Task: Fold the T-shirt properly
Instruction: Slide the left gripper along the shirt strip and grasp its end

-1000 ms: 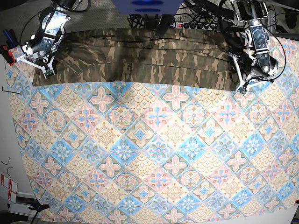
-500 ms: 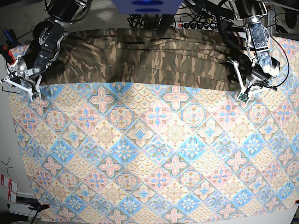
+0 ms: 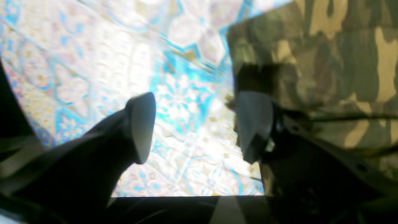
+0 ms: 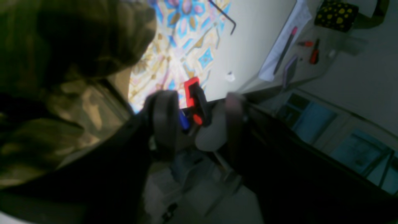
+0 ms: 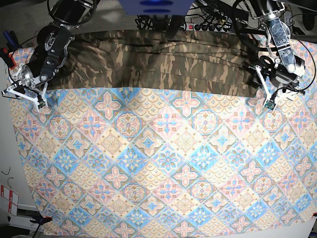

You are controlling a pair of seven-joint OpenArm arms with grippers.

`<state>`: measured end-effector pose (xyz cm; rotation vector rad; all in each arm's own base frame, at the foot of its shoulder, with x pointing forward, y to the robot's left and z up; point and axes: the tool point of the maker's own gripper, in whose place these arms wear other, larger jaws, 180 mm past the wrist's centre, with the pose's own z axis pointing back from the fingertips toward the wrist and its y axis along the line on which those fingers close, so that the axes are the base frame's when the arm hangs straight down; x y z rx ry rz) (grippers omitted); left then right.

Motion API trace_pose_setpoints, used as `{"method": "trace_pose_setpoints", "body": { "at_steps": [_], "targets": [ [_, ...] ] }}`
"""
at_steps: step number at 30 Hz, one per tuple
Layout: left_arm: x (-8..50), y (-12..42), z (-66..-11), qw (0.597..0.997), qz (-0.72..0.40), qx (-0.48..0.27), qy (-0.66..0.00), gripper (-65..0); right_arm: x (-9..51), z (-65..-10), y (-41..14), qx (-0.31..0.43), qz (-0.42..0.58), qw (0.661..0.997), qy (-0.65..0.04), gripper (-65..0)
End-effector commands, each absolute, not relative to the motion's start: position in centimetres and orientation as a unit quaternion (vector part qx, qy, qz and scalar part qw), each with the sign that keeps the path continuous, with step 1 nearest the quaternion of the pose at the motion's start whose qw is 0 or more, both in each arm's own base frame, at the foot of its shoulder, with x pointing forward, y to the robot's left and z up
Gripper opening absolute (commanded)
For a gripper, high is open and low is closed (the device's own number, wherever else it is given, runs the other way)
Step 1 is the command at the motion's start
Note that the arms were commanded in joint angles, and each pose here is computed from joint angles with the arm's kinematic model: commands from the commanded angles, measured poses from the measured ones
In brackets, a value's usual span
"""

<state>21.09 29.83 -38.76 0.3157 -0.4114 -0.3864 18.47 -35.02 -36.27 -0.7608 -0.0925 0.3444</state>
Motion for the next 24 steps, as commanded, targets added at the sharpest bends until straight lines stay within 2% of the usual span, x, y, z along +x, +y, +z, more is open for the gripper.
{"method": "trace_pose_setpoints", "body": {
  "at_steps": [1,6,9,17,24],
  "targets": [
    [21.5,29.9,-38.0,0.946,-0.182,0.15,-0.222,-23.9,18.8,-35.3,-35.6,-0.385,0.162,0.907,-0.049,-40.8],
    [19.5,27.5,-38.7,0.953,-0.153,0.035,-0.261,-23.8,18.7,-35.4,-35.6,-0.385,0.164,0.907,-0.048,-32.6],
    [18.3,26.3,-39.9,0.955,-0.13,-0.034,-0.264,-23.8,18.7,-35.3,-35.6,-0.384,0.164,0.907,-0.049,-29.8],
    [16.0,29.3,-41.5,0.968,-0.077,-0.035,-0.236,-24.0,18.6,-35.4,-35.5,-0.383,0.164,0.908,-0.048,-29.8],
    [15.1,29.0,-42.1,0.962,-0.063,-0.047,-0.263,-23.9,18.6,-35.5,-35.5,-0.383,0.164,0.908,-0.048,-29.8]
  ]
}}
